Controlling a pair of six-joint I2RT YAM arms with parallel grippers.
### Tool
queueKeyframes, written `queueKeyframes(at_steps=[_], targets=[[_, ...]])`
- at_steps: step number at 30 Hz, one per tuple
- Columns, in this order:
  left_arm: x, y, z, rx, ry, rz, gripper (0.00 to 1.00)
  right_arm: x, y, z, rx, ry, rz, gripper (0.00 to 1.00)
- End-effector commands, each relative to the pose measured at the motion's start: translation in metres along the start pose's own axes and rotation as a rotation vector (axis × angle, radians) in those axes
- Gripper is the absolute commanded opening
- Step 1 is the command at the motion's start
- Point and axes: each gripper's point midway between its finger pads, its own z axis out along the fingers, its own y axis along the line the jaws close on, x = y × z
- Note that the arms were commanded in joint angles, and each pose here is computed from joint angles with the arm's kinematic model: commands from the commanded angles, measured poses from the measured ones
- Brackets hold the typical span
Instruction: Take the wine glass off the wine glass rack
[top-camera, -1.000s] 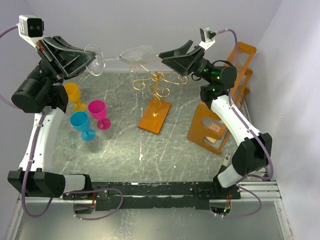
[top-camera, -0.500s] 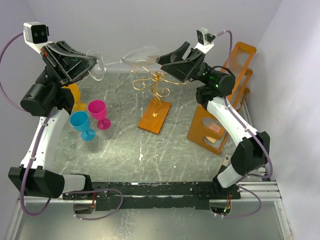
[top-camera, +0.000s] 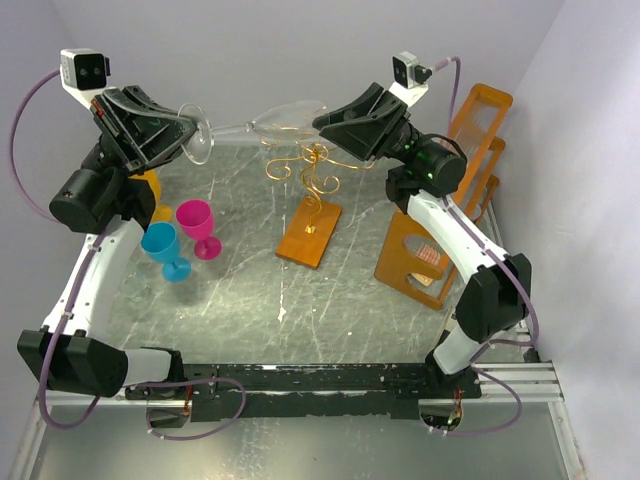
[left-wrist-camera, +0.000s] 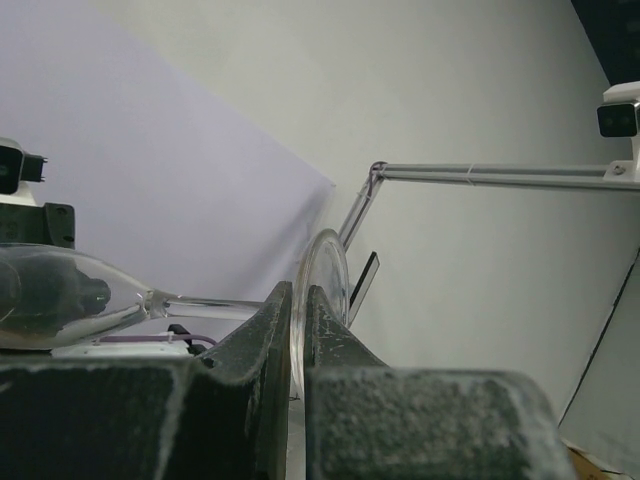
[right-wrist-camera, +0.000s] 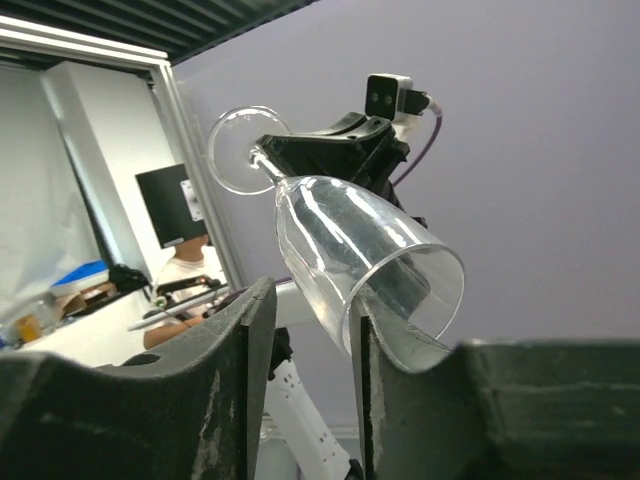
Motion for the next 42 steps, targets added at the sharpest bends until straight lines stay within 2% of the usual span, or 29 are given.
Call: queueKeyframes(at_steps=[1,7,10,13,15,17,19,20,21,22,23,27,34,37,40,41,42], targets=[[0.009,-0.032,-0.004,0.104,0.021,-0.242,0.07,0.002,0.027,0.001,-0.127,0.015,-0.037,0.32],[0.009,-0.03,-0.009,0.132,0.008,-0.288,0.07,0.006,0.041,-0.002,-0.194,0.029,-0.055,0.23],[0.011,-0.029,-0.01,0.139,0.007,-0.305,0.07,0.007,0.046,-0.001,-0.211,0.048,-0.066,0.15],[0.012,-0.029,-0.011,0.144,0.006,-0.311,0.07,0.006,0.052,-0.001,-0.224,0.056,-0.08,0.0],[0.013,-0.028,-0.014,0.15,0.001,-0.305,0.12,0.006,0.053,-0.002,-0.228,0.051,-0.088,0.0],[0.015,-0.026,-0.016,0.142,-0.009,-0.294,0.28,0.005,0.053,-0.002,-0.214,0.043,-0.093,0.0],[0.018,-0.019,-0.02,0.112,-0.029,-0.272,0.54,0.003,0.053,-0.002,-0.196,0.033,-0.104,0.0],[0.021,-0.016,-0.021,0.088,-0.028,-0.254,0.63,0.003,0.053,-0.002,-0.187,0.031,-0.108,0.0],[0.024,-0.013,-0.021,0.066,-0.031,-0.238,0.81,0.001,0.053,-0.002,-0.177,0.027,-0.112,0.0],[0.028,-0.007,-0.022,0.032,-0.018,-0.223,0.93,0.0,0.055,-0.003,-0.17,0.024,-0.116,0.0],[0.032,-0.004,-0.024,0.009,-0.008,-0.205,0.99,-0.001,0.057,-0.004,-0.161,0.023,-0.122,0.0],[0.044,0.021,-0.04,-0.127,0.005,-0.166,1.0,-0.007,0.06,-0.012,-0.099,0.025,-0.134,0.0],[0.049,0.079,-0.091,-0.498,-0.008,-0.074,1.0,-0.022,0.086,-0.047,0.023,-0.01,-0.171,0.0],[0.047,0.094,-0.099,-0.639,0.028,0.009,1.0,-0.019,0.077,-0.055,0.166,0.052,-0.204,0.0],[0.031,0.115,-0.124,-0.935,0.013,0.143,0.99,-0.016,0.054,-0.065,0.388,0.14,-0.299,0.0],[0.025,0.117,-0.135,-1.043,0.006,0.199,0.99,-0.014,0.042,-0.075,0.501,0.164,-0.3,0.0],[0.019,0.116,-0.146,-1.139,-0.002,0.247,0.99,-0.013,0.041,-0.079,0.543,0.195,-0.34,0.0]])
